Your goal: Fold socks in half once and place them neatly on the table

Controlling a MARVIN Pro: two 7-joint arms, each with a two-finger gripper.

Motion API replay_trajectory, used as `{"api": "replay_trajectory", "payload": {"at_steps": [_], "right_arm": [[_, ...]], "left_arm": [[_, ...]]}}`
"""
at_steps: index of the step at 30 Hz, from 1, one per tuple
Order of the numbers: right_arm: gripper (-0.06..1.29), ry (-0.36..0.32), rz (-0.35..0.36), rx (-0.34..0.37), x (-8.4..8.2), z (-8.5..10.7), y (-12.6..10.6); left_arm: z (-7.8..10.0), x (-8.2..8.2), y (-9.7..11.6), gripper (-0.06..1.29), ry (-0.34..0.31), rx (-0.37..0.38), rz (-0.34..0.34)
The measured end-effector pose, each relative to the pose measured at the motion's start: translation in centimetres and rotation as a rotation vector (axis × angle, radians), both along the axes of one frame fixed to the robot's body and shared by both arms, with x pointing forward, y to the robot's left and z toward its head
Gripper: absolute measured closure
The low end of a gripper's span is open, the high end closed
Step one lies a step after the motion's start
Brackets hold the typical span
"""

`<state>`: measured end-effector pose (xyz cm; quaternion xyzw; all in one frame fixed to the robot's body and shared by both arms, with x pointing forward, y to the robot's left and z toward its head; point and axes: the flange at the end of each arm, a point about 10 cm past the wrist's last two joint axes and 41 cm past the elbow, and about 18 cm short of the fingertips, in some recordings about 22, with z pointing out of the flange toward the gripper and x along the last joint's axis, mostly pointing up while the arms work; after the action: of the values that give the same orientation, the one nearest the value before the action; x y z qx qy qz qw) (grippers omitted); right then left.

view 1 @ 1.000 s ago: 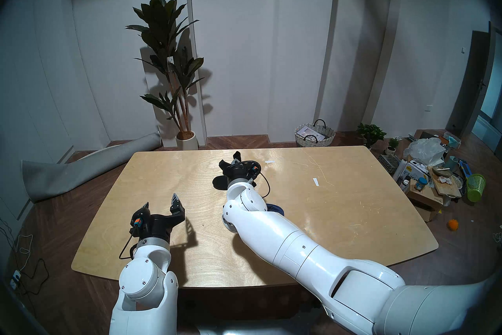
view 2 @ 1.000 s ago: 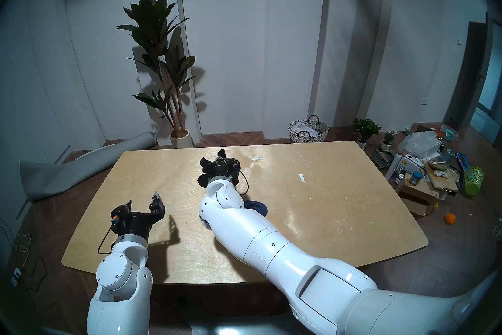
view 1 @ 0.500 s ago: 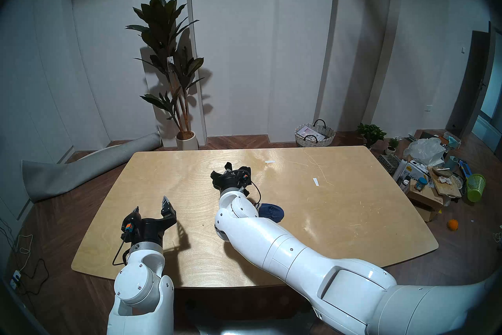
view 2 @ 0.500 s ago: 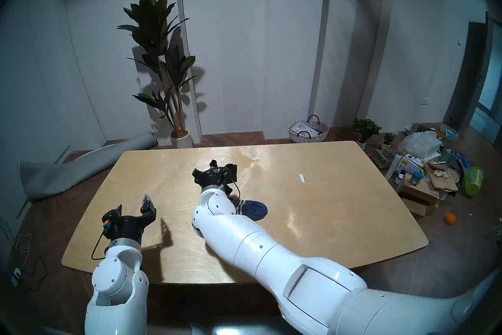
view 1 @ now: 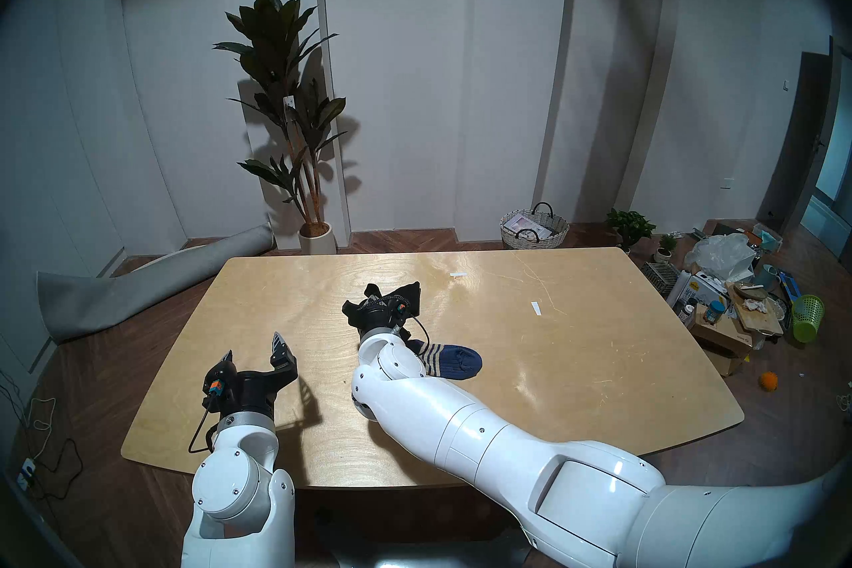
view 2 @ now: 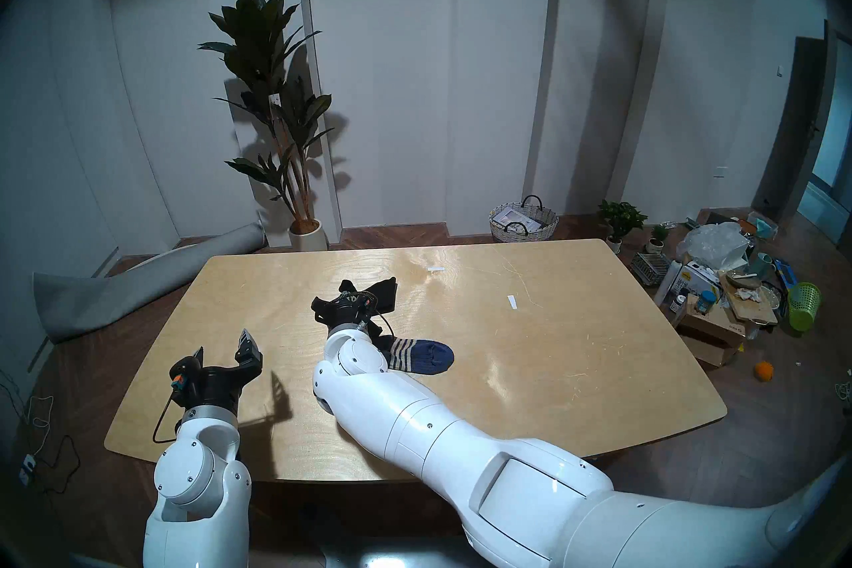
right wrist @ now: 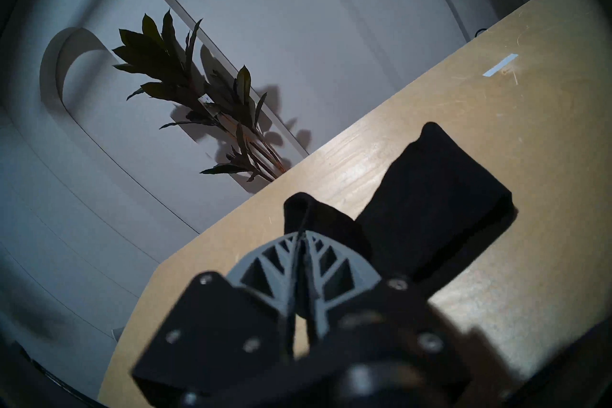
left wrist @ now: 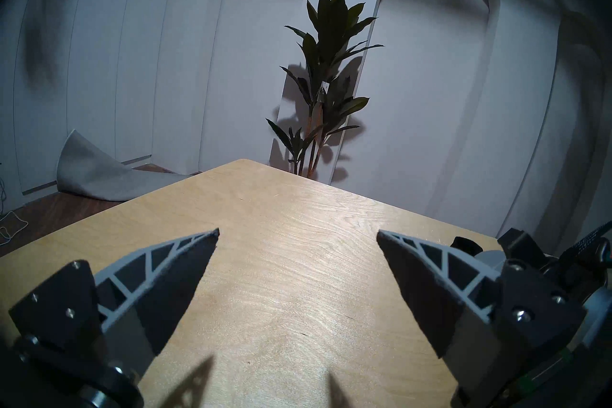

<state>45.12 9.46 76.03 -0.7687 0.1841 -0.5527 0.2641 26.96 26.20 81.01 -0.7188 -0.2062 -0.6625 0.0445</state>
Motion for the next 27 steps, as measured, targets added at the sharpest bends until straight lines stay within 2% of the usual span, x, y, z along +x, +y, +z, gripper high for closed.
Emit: {"api": "replay_trajectory", "payload": {"at_steps": [2,4,5,6,8,9,10,11,16,20,24,27], "right_arm": [[1.25,0.004,0.000,0.000,-0.1,-0.1,0.0],[1.19,0.010,0.002,0.010,-0.2,-0.1,0.1],[1.07,0.013,0.006,0.022,-0.3,0.1,0.3],[1.04,0.013,0.011,0.030,-0.3,0.3,0.4],[0.77,-0.001,0.034,0.058,-0.7,0.9,0.9],[0.29,-0.007,0.043,0.068,-0.8,1.1,1.1],[0.03,-0.014,0.052,0.079,-1.0,1.3,1.3],[-0.02,-0.023,0.060,0.097,-1.3,1.6,1.6],[-0.02,-0.058,0.073,0.173,-1.7,3.6,2.6],[-0.02,-0.087,0.056,0.248,-1.4,5.7,2.8],[-0.02,-0.103,0.012,0.328,-0.4,7.8,1.9],[-0.02,-0.111,-0.040,0.383,0.8,9.1,0.2]], "left_arm": [[0.0,-0.1,0.0,-0.01,0.000,0.000,0.001],[0.0,-0.1,0.0,-0.01,0.000,0.000,0.002],[0.0,-0.1,0.0,-0.01,0.000,0.000,0.001],[0.0,-0.1,0.0,-0.01,0.000,0.000,0.001],[0.0,-0.1,0.0,-0.01,0.000,0.001,-0.001],[0.0,-0.1,0.0,-0.01,-0.001,0.002,-0.002],[0.0,-0.1,0.0,-0.01,-0.001,0.003,-0.003],[0.0,-0.1,0.0,-0.01,-0.002,0.004,-0.005],[0.3,0.1,-0.1,-0.01,-0.009,0.010,-0.018],[0.4,0.3,-0.4,-0.01,-0.014,0.014,-0.034],[0.5,0.4,-0.7,-0.01,-0.017,0.017,-0.052],[0.5,0.5,-1.0,-0.01,-0.017,0.021,-0.066]]}}
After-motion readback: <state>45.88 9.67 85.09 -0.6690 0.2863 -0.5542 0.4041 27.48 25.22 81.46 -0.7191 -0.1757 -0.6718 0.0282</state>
